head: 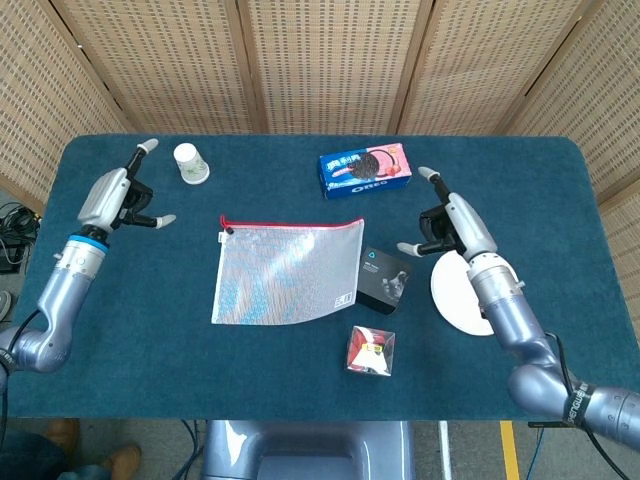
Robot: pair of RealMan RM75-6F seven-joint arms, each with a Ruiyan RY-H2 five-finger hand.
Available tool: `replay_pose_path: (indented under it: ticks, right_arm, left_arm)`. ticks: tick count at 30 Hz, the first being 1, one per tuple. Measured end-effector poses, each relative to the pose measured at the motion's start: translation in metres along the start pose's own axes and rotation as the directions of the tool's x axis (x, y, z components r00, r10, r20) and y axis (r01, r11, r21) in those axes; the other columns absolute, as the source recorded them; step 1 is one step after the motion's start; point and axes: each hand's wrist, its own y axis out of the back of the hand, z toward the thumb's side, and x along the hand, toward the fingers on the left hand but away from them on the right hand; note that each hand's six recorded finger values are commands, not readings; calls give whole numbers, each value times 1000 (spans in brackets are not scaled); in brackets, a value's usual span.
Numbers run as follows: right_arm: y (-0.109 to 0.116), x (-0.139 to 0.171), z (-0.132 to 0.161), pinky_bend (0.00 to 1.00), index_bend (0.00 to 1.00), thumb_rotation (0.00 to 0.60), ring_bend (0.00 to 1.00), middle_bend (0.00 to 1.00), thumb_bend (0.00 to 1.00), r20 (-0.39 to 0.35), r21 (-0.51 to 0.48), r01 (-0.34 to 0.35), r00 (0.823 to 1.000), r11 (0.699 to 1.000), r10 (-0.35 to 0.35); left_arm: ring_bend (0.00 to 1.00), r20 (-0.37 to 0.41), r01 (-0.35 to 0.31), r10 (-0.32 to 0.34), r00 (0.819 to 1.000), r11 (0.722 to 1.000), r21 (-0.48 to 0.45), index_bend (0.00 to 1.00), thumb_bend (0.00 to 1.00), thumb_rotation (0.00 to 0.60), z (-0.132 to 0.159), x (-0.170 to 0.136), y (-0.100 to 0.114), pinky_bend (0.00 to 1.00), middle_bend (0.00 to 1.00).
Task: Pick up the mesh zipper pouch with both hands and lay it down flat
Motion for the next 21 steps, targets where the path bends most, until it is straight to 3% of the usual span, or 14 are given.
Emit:
replay_pose_path:
  ticks: [1,3,4,5,6,8,10,12,16,19,21]
  right_arm:
    - [6,4,-3,959,82,600,777,770,0,-14,41,25,1000,999,-24]
    - [15,11,-8,781,83,600,661,645,0,-39,107,64,997,992,-60]
    - [21,16,-11,610,80,600,555,542,0,-58,153,90,995,984,-82]
    - [25,20,-14,428,77,600,429,428,0,-73,188,111,992,976,-98]
    - [31,25,-18,311,74,600,338,350,0,-93,235,137,989,962,-118]
    - [39,34,-24,60,65,600,107,159,0,-123,309,173,982,935,-142]
    - [48,47,-35,0,50,600,18,64,0,-155,407,214,974,888,-163]
    - [56,63,-47,0,32,600,0,14,0,-183,493,250,966,833,-182]
    - [75,115,-84,0,0,600,0,0,0,-214,657,307,952,689,-220]
    - [84,155,-111,0,0,600,0,0,0,-199,735,310,949,602,-245]
    - [88,177,-123,0,0,600,0,0,0,-189,767,308,947,562,-262]
  left_arm:
    - [469,4,-13,13,1000,1000,16,0,0,588,-1,-4,4,595,415]
    - [178,9,-42,42,999,997,65,0,0,581,-6,-15,12,291,123]
    - [72,9,-52,52,999,995,88,0,0,579,-8,-19,16,164,34]
    - [31,7,-63,63,998,991,121,0,0,579,-11,-25,20,100,9]
    - [2,5,-70,70,998,987,146,0,0,579,-14,-30,23,35,0]
    - [0,-2,-83,85,996,977,197,0,0,582,-19,-40,28,0,0]
    - [0,-20,-93,102,995,958,270,0,0,590,-29,-55,36,0,0]
    - [0,-50,-89,114,992,931,353,0,0,598,-39,-77,42,0,0]
    - [0,-130,-54,133,983,872,486,0,0,600,-60,-132,50,0,0]
    - [0,-189,-35,158,969,847,531,0,0,600,-76,-180,53,0,0]
    - [0,-217,-25,169,961,839,543,0,0,600,-84,-211,52,0,0]
